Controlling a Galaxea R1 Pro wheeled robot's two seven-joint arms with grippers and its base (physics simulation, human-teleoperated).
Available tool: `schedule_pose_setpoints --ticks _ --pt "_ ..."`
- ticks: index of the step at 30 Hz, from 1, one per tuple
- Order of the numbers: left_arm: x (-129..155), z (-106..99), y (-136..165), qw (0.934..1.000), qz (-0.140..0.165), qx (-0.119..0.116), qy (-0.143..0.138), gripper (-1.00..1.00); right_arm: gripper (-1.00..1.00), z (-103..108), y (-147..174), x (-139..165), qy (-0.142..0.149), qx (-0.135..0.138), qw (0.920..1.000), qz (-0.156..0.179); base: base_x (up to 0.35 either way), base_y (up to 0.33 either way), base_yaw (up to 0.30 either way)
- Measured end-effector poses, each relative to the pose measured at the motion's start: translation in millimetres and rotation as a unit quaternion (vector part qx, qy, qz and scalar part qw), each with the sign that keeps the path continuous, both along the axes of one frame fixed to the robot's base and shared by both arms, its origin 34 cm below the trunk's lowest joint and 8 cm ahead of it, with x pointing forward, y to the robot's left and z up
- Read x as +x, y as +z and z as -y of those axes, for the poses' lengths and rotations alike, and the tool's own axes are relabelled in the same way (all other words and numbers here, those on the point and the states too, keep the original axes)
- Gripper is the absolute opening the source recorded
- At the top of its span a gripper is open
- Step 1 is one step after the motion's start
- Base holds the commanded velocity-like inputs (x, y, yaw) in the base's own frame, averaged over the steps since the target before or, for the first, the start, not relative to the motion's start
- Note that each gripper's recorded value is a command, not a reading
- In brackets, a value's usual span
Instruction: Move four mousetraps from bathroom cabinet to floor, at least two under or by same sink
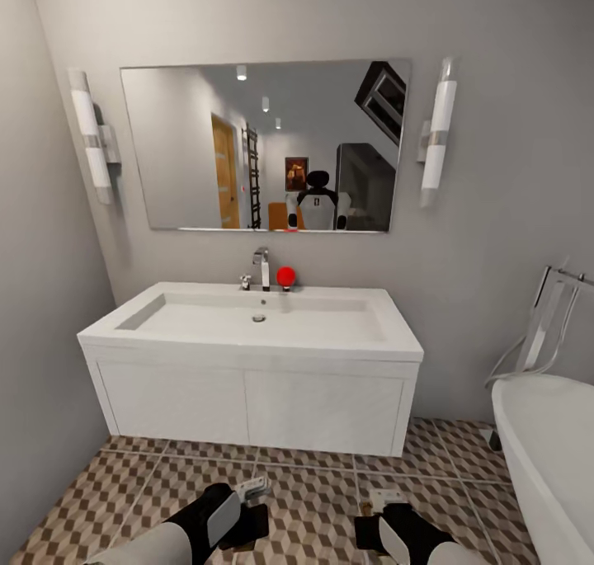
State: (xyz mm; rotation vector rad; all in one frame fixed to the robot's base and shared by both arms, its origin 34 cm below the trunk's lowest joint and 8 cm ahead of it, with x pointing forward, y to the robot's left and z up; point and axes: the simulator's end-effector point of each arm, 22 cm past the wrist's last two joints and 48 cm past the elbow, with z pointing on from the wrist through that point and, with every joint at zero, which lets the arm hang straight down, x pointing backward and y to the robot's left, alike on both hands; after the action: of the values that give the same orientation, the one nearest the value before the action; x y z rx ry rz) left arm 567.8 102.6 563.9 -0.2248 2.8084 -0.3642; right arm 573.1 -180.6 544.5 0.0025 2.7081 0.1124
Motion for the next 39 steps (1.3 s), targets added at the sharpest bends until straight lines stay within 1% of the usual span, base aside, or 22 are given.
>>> schedule_pose_setpoints --ticks 4,6,9,10,12,17,27,39 --pt "5 0 -3 1.0 0.005 0.0 -0.001 -1.0 -1.0 -15 5 14 0.006 0.013 0.9997 0.02 0.0 0.0 0.0" --pt "19 0 3 0.9998 0.017 0.003 -0.004 -1.0 -1.0 -21 8 21 0.007 0.017 0.9994 0.031 0.0 0.0 0.0" --pt "32 -1 8 0.9995 0.03 0.009 -0.01 -1.0 -1.0 -32 9 26 0.011 0.023 0.999 0.037 0.0 0.0 0.0" --pt "34 -2 8 0.9993 0.033 0.013 -0.014 -1.0 -1.0 -38 14 34 0.013 0.026 0.9987 0.043 0.0 0.0 0.0" --pt "35 1 6 0.9991 0.035 0.016 -0.02 -1.0 -1.0 -44 24 48 0.016 0.027 0.998 0.055 0.0 0.0 0.0" --pt "36 3 -2 0.9984 0.041 0.023 -0.03 -1.0 -1.0 -54 30 63 0.02 0.03 0.997 0.068 0.0 0.0 0.0" --pt "35 1 -21 0.9969 0.047 0.041 -0.048 -1.0 -1.0 -56 21 71 0.019 0.025 0.9966 0.076 0.0 0.0 0.0" --pt "31 -2 -46 0.9963 0.049 0.049 -0.052 -1.0 -1.0 -54 -12 58 0.018 0.016 0.9978 0.062 0.0 0.0 0.0"
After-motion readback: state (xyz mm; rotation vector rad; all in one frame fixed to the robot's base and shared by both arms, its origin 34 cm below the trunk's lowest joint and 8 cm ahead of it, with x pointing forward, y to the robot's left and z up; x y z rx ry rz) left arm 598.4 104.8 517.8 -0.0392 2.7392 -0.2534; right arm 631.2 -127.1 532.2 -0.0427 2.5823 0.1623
